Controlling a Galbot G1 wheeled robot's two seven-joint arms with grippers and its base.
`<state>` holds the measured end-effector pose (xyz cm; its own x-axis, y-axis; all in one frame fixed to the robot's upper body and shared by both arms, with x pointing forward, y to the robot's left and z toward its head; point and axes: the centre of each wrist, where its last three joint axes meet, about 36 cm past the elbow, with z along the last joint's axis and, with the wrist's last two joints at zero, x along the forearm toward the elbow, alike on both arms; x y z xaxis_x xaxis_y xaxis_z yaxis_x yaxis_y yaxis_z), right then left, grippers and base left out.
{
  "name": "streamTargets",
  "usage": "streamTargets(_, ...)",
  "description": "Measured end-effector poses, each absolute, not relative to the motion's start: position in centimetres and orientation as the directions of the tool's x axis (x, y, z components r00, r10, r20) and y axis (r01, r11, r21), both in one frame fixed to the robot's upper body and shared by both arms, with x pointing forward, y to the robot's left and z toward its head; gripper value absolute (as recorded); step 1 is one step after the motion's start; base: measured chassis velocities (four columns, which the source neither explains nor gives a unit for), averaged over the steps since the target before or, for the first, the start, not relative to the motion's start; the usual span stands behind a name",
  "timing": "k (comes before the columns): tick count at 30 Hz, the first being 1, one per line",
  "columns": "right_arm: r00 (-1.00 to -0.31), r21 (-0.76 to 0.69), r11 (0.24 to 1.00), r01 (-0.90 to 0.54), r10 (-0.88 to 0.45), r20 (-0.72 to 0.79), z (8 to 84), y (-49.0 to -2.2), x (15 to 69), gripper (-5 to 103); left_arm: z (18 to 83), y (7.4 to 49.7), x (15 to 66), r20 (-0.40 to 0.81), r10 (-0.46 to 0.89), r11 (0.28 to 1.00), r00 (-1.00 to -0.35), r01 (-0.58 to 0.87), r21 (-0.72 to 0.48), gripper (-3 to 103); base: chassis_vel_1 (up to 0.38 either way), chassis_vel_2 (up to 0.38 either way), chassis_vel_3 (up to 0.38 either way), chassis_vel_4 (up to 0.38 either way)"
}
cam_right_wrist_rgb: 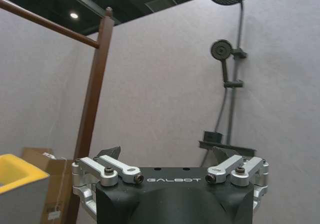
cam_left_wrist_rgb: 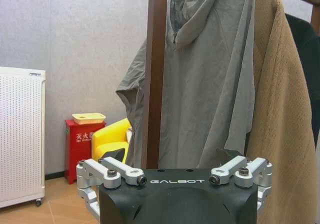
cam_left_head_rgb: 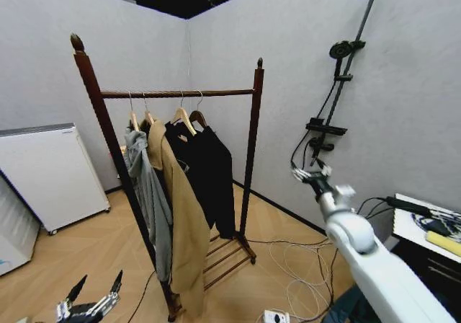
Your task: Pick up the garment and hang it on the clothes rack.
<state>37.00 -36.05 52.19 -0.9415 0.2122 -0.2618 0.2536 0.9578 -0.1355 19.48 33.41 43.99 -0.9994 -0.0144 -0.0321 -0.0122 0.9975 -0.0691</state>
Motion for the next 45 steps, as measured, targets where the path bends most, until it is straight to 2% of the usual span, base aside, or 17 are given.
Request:
streamTargets(3, -0.951, -0.034, 0.963, 0.268, 0.258, -0.172, 49.8, -33.9, 30.5, 100, 44.0, 33.4, 19.5, -0.032, -0.014, 0.998, -0.999, -0.012, -0.069, 100, 0.000, 0.000, 0.000, 0.000)
streamTargets(4, -0.951, -0.034, 0.963, 0.268, 0.258, -0.172, 49.8, -33.9, 30.5, 100, 44.0, 33.4, 19.5, -0.032, -0.014, 0.998, -0.999, -0.012, -0.069, 100, 0.000, 0.000, 0.000, 0.000)
streamTargets(6, -0.965, 0.018, 0.970, 0.243, 0.243, -0.100, 48.0, -32.0, 25.1, 100, 44.0, 33.4, 19.5, -0.032, -0.014, 0.998, -0.999, -0.012, -0.069, 100, 0.000, 0.000, 0.000, 0.000)
streamTargets(10, -0.968, 0.016, 0.973, 0.231, 0.232, -0.096, 46.9, -29.7, 21.2, 100, 44.0, 33.4, 19.5, -0.032, -0.014, 0.998, -0.999, -0.012, -0.069, 100, 0.000, 0.000, 0.000, 0.000)
streamTargets(22, -0.976, 0.011, 0.984, 0.177, 0.177, -0.131, 48.9, -26.1, 19.5, 100, 44.0, 33.4, 19.5, -0.032, -0.014, 0.998, -0.999, -0.012, -0.069, 100, 0.000, 0.000, 0.000, 0.000)
streamTargets(45, -0.971, 0.004, 0.980, 0.199, 0.197, -0.135, 48.5, -26.2, 20.1, 100, 44.0, 33.4, 19.5, -0.032, -0.014, 0.998, -0.999, -0.012, -0.069, 100, 0.000, 0.000, 0.000, 0.000)
